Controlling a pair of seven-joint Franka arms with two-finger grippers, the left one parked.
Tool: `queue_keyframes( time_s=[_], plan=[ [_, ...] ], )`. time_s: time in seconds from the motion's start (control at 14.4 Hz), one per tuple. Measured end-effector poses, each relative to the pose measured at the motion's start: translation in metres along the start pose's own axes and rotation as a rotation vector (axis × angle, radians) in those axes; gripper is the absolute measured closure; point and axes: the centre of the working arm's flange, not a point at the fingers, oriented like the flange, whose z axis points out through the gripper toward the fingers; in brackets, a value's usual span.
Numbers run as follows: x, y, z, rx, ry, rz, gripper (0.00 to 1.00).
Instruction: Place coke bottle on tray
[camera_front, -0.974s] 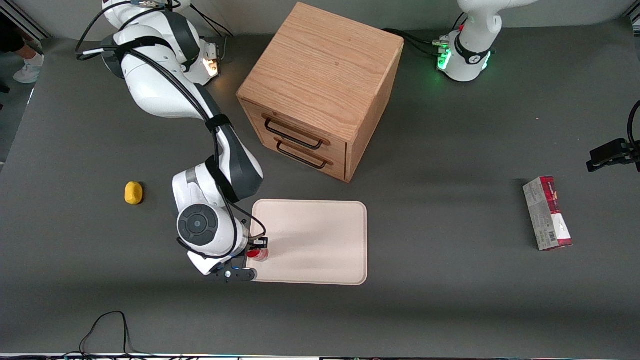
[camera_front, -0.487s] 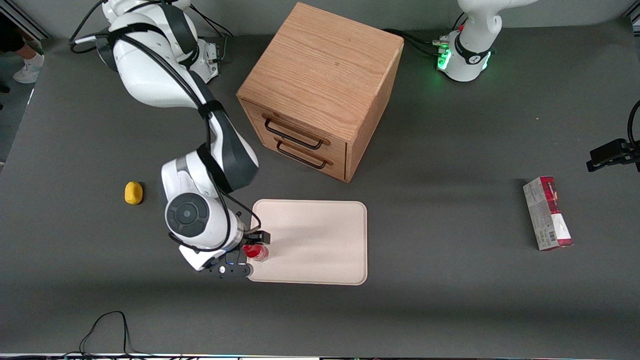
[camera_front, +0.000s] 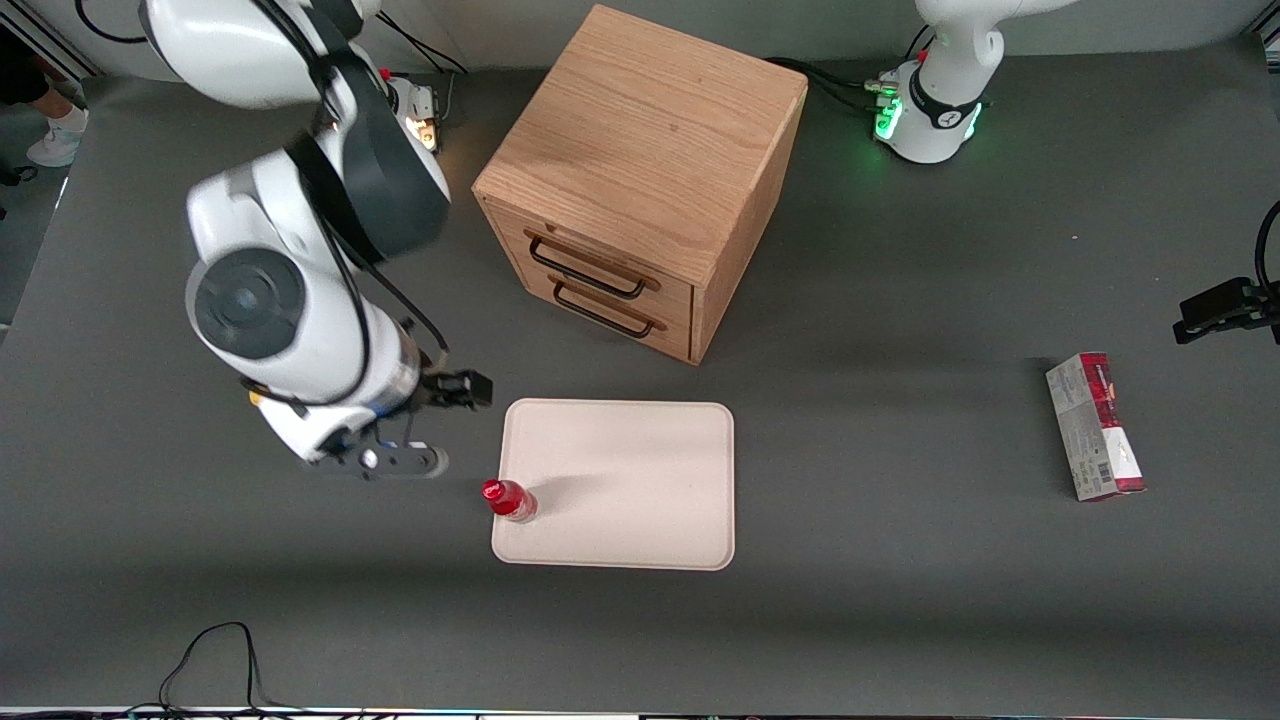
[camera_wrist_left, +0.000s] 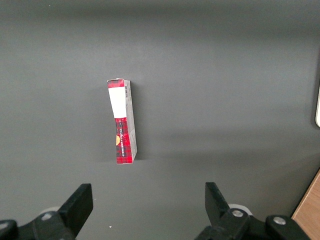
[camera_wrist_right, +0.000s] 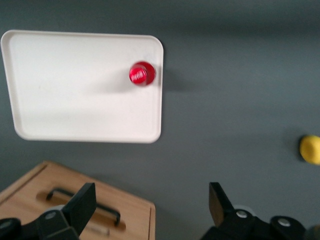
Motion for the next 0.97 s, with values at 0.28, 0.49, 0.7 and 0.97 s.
queue_keyframes(
  time_s=[0.28,0.49,0.7,0.97],
  plan=[
    [-0.04,0.04,-0.046,-0.002,-0.003,-0.005,0.0],
    [-0.053,0.102,-0.056,-0.01,-0.011,-0.009,0.0],
    [-0.07,0.159,-0.059,0.012,0.002,0.0,0.0],
    [-0.085,0.214,-0.055,0.045,0.012,0.009,0.0]
  ],
)
